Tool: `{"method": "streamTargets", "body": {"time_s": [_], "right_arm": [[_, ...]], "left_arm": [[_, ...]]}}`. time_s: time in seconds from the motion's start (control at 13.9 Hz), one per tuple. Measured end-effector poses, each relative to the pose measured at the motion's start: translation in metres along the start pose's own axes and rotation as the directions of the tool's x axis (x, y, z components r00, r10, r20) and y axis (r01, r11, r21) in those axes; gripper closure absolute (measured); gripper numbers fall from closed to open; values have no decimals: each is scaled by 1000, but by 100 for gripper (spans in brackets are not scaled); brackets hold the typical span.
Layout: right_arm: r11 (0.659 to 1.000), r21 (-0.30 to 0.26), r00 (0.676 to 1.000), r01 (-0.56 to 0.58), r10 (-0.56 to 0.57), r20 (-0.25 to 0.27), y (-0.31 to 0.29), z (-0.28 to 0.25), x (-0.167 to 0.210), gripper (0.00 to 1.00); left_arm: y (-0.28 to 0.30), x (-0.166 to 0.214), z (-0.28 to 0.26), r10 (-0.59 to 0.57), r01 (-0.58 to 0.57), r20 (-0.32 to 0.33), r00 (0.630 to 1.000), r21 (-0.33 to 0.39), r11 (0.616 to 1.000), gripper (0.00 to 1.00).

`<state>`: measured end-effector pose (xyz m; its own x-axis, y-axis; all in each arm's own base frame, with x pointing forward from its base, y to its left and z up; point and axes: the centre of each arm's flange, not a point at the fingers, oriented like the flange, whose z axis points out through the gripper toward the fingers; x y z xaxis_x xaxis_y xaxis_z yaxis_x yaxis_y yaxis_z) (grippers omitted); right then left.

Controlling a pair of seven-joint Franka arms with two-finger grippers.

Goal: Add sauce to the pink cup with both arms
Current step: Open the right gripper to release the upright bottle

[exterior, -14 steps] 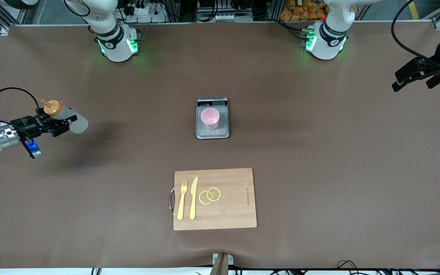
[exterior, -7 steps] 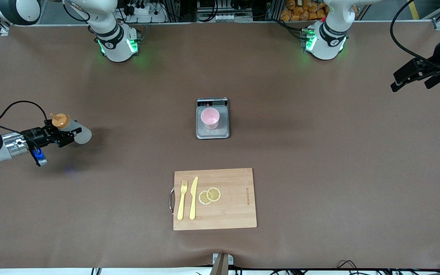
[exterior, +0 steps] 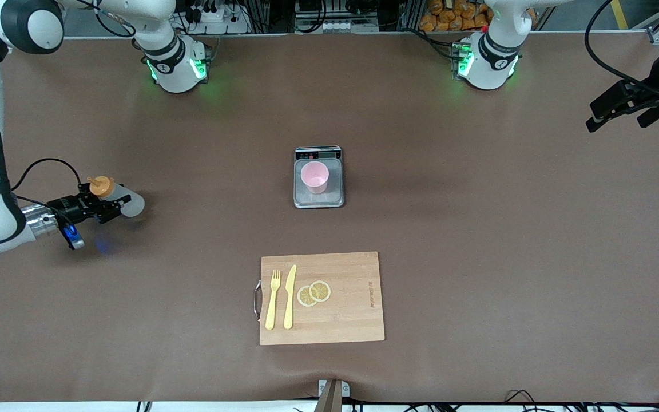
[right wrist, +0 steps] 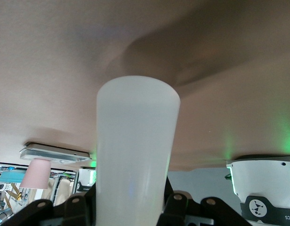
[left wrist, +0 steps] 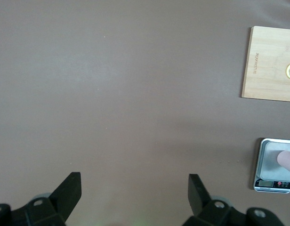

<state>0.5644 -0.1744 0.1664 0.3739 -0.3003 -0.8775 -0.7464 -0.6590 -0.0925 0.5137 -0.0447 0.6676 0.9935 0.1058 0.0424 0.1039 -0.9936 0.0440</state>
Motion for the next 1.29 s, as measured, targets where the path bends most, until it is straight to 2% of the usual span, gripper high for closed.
{"method": "streamTargets", "body": {"time_s": [0.22,0.36,0.58,0.72,0.93,1.15,1.29], "right_arm": [[1000,2,1000,-12,12,10,5,9,14,48],[1000,3,1000,-13,13,12,5,10,15,33],[1000,4,1000,-10,10,6,4,7,14,2],[1000,0,1000,2,-2,9,0,-1,7,0],[1000,-20,1000,-6,7,20,-15,-33,-27,0],[999,-39,1000,-22,21,-18,-35,-74,-72,0],[999,-53,998,0,-4,-68,-47,-93,-105,0]], "left_arm": [[-2,0,7,1,-1,14,1000,13,1000,0],[-2,0,14,1,-1,27,1000,16,1000,0],[-2,0,20,2,-2,40,999,18,1000,0],[-2,1,24,4,-5,48,999,18,1000,0],[1,3,30,10,-11,59,998,19,1000,0],[2,5,33,11,-12,66,998,19,1000,0],[2,5,34,11,-13,67,998,19,1000,0]]}}
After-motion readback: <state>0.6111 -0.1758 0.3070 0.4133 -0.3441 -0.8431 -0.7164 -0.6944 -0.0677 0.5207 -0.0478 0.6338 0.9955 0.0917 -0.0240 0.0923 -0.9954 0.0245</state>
